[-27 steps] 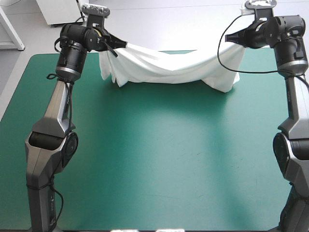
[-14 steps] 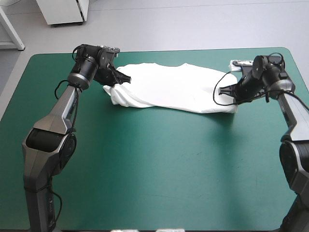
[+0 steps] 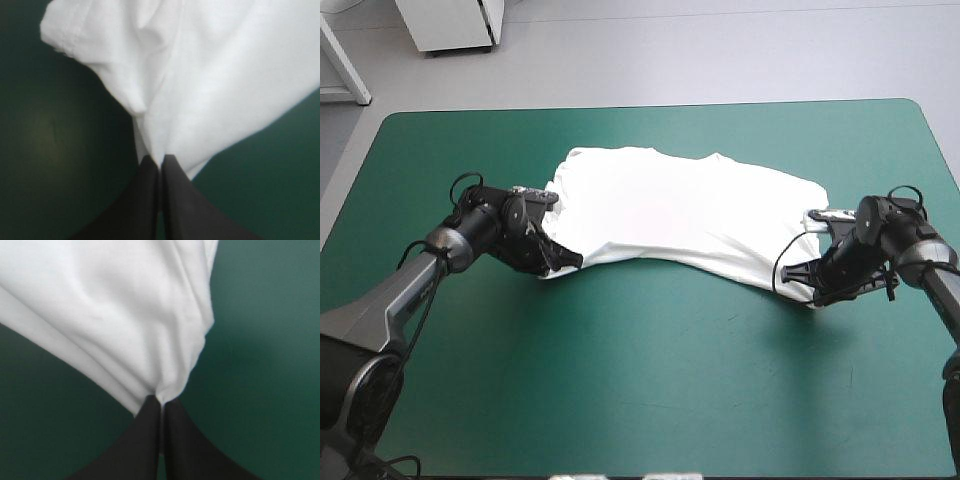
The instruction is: Fold the cloth
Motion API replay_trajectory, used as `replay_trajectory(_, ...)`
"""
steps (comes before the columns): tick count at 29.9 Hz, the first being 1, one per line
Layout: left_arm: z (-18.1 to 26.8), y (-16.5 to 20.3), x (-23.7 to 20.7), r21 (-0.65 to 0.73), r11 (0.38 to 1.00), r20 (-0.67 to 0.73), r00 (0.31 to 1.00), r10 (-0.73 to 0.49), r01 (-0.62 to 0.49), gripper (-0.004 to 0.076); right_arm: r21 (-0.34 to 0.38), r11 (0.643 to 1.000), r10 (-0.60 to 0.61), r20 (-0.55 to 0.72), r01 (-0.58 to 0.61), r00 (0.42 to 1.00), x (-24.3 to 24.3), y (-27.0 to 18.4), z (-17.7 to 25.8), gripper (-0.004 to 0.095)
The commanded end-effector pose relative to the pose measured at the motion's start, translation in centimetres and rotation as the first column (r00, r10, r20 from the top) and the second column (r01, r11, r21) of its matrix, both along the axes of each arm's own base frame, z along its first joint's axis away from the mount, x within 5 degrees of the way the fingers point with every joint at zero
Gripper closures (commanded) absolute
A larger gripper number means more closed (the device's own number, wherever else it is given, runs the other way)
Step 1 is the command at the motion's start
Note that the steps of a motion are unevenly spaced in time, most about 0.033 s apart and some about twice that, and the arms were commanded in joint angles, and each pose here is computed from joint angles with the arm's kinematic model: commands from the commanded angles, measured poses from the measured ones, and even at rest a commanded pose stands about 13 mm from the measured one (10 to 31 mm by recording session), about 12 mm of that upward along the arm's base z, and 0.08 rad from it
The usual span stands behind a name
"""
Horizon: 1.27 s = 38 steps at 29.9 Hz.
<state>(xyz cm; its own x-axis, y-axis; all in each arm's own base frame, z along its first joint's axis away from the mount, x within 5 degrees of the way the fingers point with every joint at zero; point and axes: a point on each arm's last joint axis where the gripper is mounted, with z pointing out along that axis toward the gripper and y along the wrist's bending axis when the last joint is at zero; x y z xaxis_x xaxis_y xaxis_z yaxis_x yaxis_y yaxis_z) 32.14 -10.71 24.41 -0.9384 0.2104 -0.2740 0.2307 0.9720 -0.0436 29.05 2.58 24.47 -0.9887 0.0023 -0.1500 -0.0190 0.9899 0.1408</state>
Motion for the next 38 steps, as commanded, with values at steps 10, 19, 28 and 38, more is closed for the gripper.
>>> replay_trajectory(10, -0.8, 2.3, -8.6, -0.012, 1.000, -0.022, 1.000, 0.002, -0.002, 0.0733, -0.002, 1.000, 0.025, -0.085, -0.025, 0.996, -6.5, -0.4, -0.6, 0.0925)
replay_trajectory(19, -1.8, 2.6, -9.6, 0.009, 0.999, -0.117, 0.992, 0.040, -0.040, 0.0698, 0.012, 0.999, 0.037, -0.129, -0.036, 0.991, -6.9, -0.3, -0.4, 0.0863)
replay_trajectory(28, 2.5, 2.5, -8.9, 0.035, 0.999, -0.139, 0.990, -0.007, 0.012, 0.0279, 0.080, 0.996, 0.042, -0.105, -0.034, 0.994, -6.8, 0.4, 2.2, 0.0311)
replay_trajectory(38, 12.5, 3.3, -7.0, 0.066, 0.997, 0.213, 0.977, 0.026, -0.040, 0.0262, 0.011, 1.000, -0.026, 0.310, 0.023, 0.951, -5.7, -0.5, 13.8, 0.0305)
